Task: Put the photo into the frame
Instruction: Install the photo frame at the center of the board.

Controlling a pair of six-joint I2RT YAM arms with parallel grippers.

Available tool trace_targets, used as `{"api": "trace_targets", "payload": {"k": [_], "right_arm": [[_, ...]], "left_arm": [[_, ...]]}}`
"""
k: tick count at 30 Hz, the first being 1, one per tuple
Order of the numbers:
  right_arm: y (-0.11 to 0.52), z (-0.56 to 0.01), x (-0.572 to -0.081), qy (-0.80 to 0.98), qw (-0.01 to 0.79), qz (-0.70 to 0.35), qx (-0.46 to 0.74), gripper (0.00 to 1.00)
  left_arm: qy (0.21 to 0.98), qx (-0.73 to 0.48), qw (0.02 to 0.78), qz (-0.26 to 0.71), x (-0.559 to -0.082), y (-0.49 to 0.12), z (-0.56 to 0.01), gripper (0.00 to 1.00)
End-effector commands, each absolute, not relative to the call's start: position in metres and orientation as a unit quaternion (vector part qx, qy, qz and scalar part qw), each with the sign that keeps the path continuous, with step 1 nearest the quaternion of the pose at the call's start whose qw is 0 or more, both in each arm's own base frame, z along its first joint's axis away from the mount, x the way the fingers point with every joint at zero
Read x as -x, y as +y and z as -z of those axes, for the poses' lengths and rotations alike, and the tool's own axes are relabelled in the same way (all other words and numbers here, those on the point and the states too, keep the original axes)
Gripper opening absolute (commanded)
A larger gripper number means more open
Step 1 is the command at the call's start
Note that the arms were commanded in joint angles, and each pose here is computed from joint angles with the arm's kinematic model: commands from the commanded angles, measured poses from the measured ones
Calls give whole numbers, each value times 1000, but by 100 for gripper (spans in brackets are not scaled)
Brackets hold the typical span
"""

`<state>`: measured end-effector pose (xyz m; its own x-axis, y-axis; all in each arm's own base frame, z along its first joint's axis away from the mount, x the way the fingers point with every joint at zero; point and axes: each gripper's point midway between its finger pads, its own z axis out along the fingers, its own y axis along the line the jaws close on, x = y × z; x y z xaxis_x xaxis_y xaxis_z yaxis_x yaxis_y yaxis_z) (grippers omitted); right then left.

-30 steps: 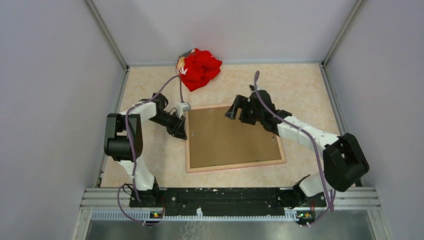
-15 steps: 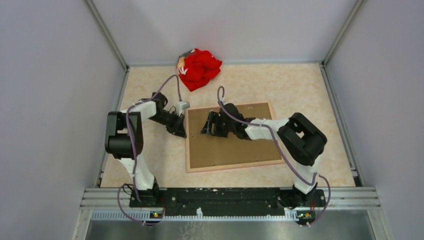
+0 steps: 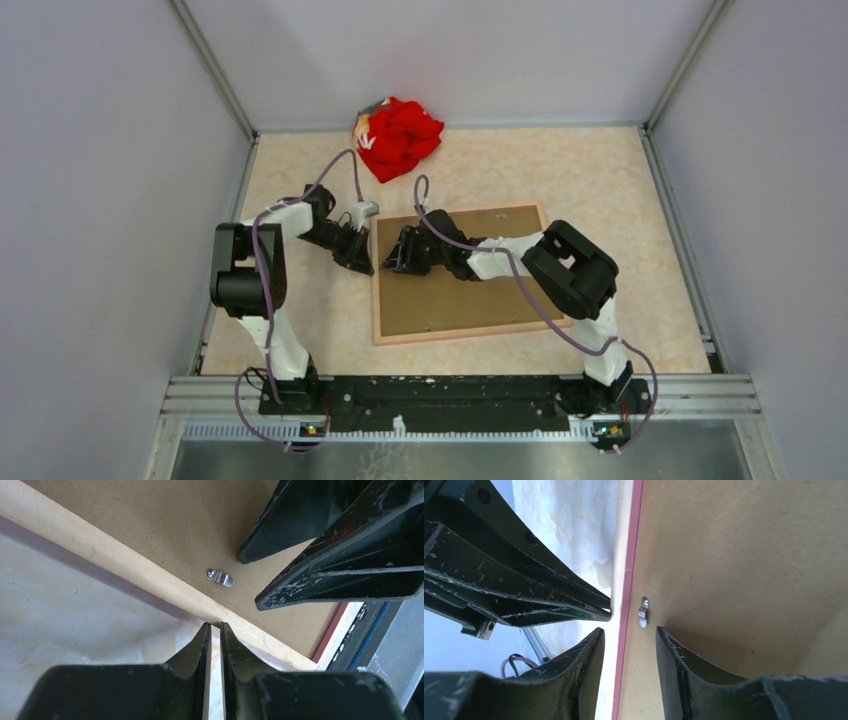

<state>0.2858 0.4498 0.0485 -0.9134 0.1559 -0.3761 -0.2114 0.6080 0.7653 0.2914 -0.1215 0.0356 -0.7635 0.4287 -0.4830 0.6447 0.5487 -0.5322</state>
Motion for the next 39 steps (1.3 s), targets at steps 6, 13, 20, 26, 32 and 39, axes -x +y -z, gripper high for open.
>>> {"api": "trace_targets", "payload": {"k": [6,13,20,26,32,39], "right_arm": [[473,-50,-283,864,202,-461,25,42],[476,-46,-284,866,196,-460,27,42],[480,-44,-286,866,193,-460,30,41],[481,-43,-287,866,193,-460,29,41],[483,-40,-289,866,193,-461,21,41],[486,-35,-292,865,192,-463,12,40]], "left_arm": [[853,-330,183,360,-304,-127,-36,16],[852,-332,184,360,-304,-127,-37,16],[851,-335,187,359,-304,-127,-39,15],[849,-337,189,361,-304,-128,-40,15],[849,-338,187,362,-302,-128,-39,15],[847,-341,185,363,-301,-128,-39,15]]}}
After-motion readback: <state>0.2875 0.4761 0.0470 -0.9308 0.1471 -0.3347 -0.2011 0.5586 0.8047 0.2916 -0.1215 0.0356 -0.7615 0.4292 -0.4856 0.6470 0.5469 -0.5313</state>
